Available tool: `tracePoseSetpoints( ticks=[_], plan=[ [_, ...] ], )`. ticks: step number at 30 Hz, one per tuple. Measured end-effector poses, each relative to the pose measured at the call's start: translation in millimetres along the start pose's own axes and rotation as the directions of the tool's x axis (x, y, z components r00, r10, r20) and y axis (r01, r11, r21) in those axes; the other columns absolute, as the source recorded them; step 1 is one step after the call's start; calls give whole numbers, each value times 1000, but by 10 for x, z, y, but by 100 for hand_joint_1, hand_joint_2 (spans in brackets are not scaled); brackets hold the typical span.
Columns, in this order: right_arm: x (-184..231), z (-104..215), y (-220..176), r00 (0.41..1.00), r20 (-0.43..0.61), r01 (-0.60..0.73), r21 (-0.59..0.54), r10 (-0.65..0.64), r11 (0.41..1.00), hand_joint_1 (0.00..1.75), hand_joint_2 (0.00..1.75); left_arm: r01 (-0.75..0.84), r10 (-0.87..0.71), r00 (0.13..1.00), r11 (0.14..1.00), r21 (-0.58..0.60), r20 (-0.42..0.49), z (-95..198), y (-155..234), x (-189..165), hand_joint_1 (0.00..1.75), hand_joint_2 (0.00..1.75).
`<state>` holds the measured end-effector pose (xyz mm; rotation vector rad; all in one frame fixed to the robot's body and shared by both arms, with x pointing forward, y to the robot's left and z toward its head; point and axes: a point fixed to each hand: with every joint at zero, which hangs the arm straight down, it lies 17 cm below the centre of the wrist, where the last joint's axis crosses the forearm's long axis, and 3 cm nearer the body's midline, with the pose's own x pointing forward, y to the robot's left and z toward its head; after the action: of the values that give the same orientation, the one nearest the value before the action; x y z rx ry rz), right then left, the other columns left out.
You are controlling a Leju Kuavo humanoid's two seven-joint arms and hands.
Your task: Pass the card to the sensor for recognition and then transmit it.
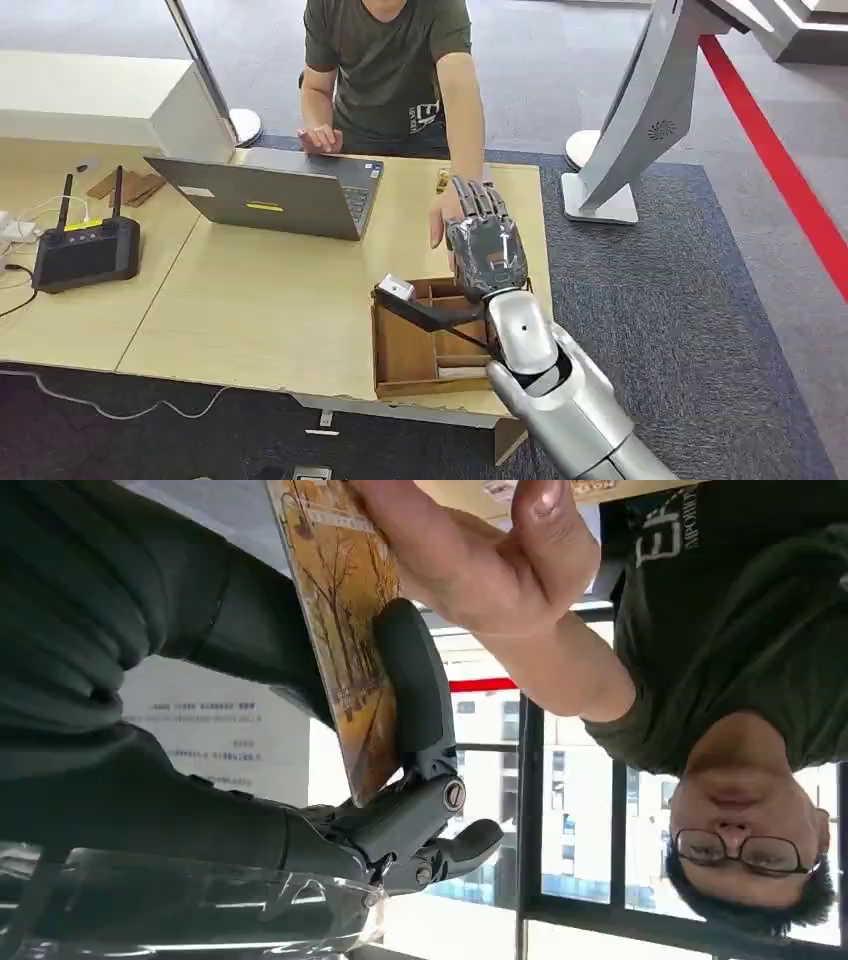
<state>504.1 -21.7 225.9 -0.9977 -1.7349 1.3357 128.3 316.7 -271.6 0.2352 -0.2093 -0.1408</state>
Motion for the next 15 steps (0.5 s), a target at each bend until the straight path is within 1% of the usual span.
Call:
tracePoseSetpoints(
  ticks=[12,15],
  plan=[
    [29,3,148,1000,-2,10,24,-10,1000,0,175,-11,11,1000,1000,3,-11,1,-3,-79,0,175],
    [-36,0,122,1000,-28,9,-9,-9,1000,0,175,-18,18,1000,1000,10,-10,-1,6,-96,0,175]
  ],
)
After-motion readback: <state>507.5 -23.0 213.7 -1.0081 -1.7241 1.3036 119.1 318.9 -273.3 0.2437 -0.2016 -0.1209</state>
